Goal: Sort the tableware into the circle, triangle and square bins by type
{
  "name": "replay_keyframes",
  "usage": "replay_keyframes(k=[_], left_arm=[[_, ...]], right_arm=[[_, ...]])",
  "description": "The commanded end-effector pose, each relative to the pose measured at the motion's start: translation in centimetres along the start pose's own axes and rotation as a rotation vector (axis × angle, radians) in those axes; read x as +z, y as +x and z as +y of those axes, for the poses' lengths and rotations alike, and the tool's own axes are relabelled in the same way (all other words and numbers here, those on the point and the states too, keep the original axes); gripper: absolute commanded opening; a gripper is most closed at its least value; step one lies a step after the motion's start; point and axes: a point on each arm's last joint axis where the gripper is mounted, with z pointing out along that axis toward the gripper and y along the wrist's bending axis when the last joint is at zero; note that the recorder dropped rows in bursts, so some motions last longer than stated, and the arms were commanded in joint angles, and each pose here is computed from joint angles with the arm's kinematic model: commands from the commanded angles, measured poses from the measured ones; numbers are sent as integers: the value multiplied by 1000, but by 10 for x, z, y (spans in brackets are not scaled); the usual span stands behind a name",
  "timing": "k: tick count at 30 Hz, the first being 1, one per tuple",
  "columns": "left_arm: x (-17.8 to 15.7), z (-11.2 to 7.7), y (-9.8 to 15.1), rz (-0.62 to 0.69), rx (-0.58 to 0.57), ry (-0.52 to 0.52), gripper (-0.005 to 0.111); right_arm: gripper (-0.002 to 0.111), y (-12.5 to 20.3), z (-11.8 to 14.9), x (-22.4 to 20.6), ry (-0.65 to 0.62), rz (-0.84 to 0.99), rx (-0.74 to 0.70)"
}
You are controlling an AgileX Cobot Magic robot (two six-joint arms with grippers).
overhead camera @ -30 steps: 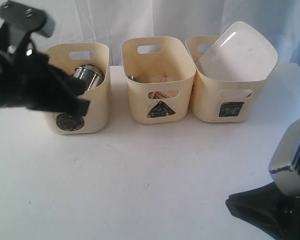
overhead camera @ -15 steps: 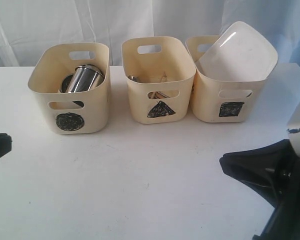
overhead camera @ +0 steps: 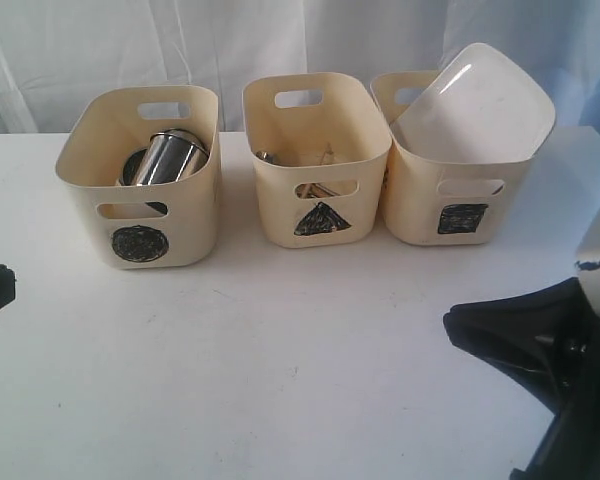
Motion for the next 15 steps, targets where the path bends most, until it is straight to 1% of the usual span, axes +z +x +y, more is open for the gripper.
replay_keyframes(k=[1, 2, 3, 5, 7, 11, 15], left_arm=[[-2, -1, 1, -4, -15, 9, 0], [-2, -1, 1, -4, -15, 9, 0], [-2, -1, 1, -4, -15, 9, 0], [-2, -1, 1, -4, -15, 9, 0], [-2, -1, 1, -4, -15, 9, 0], [-2, -1, 1, -4, -15, 9, 0], [-2, -1, 1, -4, -15, 9, 0]], right_arm=[[0, 5, -17, -25, 170, -96, 79], [0, 9, -20, -33, 221, -122, 103], [0, 18, -24, -45, 321, -164, 135], [0, 32, -21, -64, 457, -240, 171], [0, 41, -15, -75, 530, -310, 165], [0, 50, -7, -81, 538, -345, 144], [0, 60, -8, -75, 542, -327, 151]])
